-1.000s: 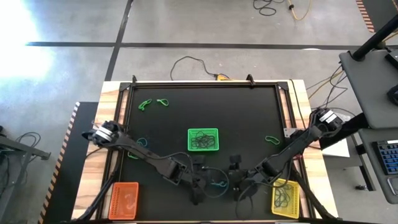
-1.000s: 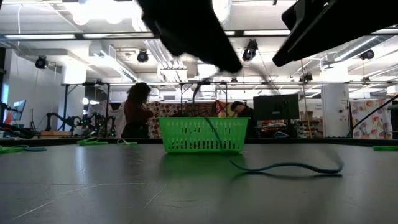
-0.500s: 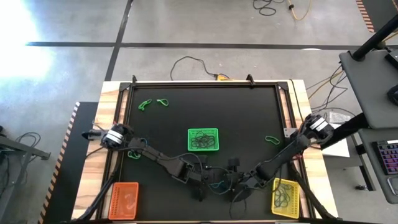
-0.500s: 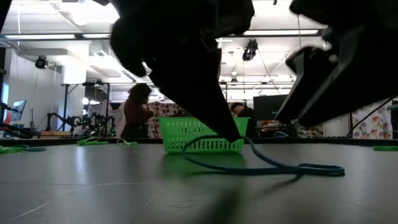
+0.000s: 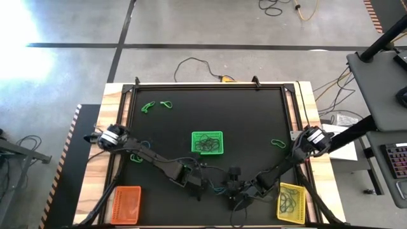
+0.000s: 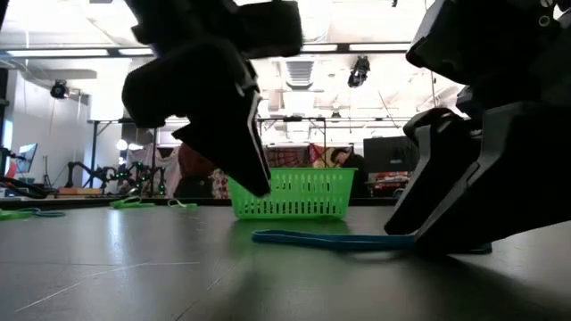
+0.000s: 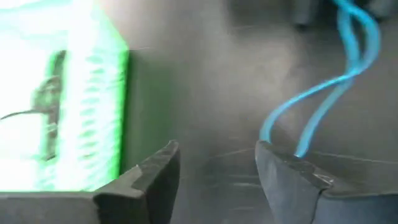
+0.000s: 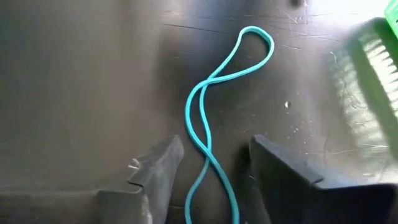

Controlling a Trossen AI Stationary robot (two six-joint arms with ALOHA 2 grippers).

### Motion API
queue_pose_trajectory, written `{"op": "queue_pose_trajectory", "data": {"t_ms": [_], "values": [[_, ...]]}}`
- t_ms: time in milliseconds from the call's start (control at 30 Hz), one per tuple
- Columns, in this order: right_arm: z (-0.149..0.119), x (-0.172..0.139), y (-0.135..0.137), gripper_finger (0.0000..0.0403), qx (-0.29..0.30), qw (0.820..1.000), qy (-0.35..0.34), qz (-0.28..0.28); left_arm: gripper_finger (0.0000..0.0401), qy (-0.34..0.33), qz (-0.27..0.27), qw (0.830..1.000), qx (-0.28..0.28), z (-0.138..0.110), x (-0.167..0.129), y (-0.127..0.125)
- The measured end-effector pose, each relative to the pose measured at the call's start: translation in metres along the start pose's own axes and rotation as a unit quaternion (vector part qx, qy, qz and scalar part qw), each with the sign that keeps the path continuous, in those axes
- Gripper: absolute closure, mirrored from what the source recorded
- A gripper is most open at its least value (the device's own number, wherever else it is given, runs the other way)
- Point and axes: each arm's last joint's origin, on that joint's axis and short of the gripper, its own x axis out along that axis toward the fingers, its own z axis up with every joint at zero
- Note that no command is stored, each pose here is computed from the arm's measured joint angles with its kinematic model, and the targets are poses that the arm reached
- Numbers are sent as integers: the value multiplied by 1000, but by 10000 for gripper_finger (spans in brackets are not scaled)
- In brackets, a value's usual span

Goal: Sort rubber bands into baskets
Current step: Put the blue rubber band into the yellow basket

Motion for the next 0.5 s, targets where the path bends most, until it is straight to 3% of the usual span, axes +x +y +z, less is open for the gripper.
{"op": "queue_pose_trajectory", "data": {"t_ms": [167, 400, 500], "values": [[-1, 0, 0, 275, 1, 1000, 5, 6, 199, -69, -19, 996, -52, -18, -13, 7], [-3, 1, -2, 381, 0, 1000, 14, 0, 198, -188, -85, 972, -114, -50, -24, 25], [0, -2, -3, 389, 5, 1000, 11, 0, 198, -228, -101, 959, -135, -63, -30, 33]]}}
